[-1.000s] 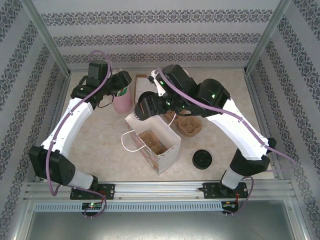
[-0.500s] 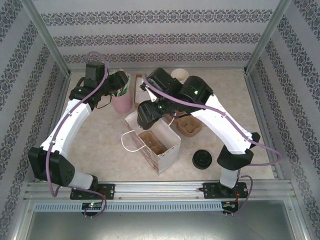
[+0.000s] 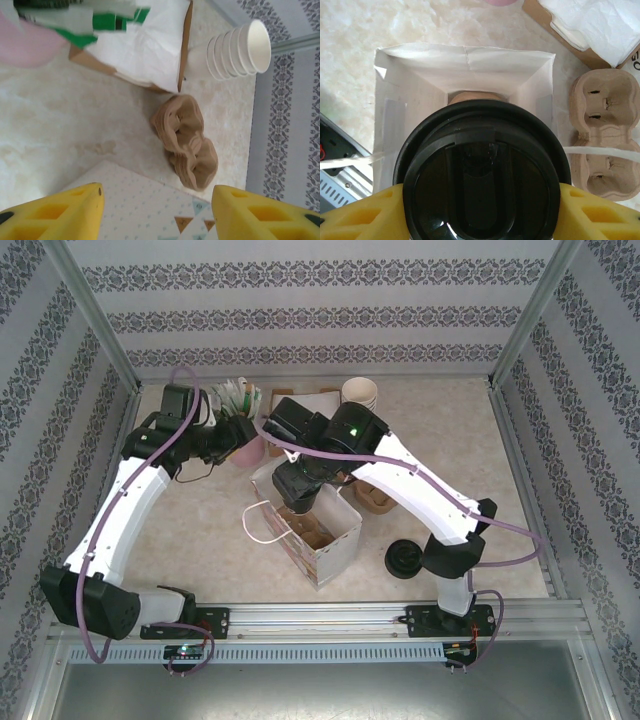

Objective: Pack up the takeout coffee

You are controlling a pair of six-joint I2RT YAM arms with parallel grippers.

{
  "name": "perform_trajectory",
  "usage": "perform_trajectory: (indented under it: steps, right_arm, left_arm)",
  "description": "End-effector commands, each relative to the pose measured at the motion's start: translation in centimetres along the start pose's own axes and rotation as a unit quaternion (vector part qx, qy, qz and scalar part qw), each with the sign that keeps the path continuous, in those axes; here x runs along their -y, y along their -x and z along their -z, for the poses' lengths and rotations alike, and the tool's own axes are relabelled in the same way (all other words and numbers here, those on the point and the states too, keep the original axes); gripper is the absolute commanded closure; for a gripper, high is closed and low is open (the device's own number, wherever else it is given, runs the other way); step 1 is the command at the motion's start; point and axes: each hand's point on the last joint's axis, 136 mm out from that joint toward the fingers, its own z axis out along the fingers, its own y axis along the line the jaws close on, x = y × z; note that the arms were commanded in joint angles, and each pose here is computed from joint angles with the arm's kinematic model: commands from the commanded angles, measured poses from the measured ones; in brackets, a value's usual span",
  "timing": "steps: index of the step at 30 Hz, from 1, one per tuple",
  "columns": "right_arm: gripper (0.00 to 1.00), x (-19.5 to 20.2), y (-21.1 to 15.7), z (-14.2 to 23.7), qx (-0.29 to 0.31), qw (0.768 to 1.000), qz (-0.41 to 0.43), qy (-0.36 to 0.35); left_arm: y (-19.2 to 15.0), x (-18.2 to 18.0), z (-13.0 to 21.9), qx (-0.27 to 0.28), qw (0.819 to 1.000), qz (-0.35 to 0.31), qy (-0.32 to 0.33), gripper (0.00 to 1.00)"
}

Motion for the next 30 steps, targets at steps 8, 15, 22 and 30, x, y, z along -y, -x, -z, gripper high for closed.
perform_trajectory:
  steps: [8, 15, 22, 30]
  right_arm:
    - [0.44, -0.4, 1.1, -2.9, -0.008, 1.0, 0.017, -0.023]
    - [0.44, -0.6, 0.4, -3.8, -0.016, 0.999, 0.019, -0.036]
    - [0.43, -1.1, 1.7, -4.6, 0.001, 0.999, 0.024, -0.032]
    - [0.43, 0.1, 1.5, -5.9, -0.005, 0.998, 0.019, -0.057]
  left_arm:
    - [-2.6, 1.7, 3.3, -0.025, 0.999, 0.002, -0.047, 0.41]
    - [-3.8, 1.4, 4.2, -0.033, 0.998, -0.005, -0.047, 0.42]
    - [-4.8, 1.7, 5.0, -0.045, 0.997, -0.013, -0.062, 0.42]
    - [-5.6, 1.4, 5.3, -0.056, 0.997, -0.011, -0.06, 0.42]
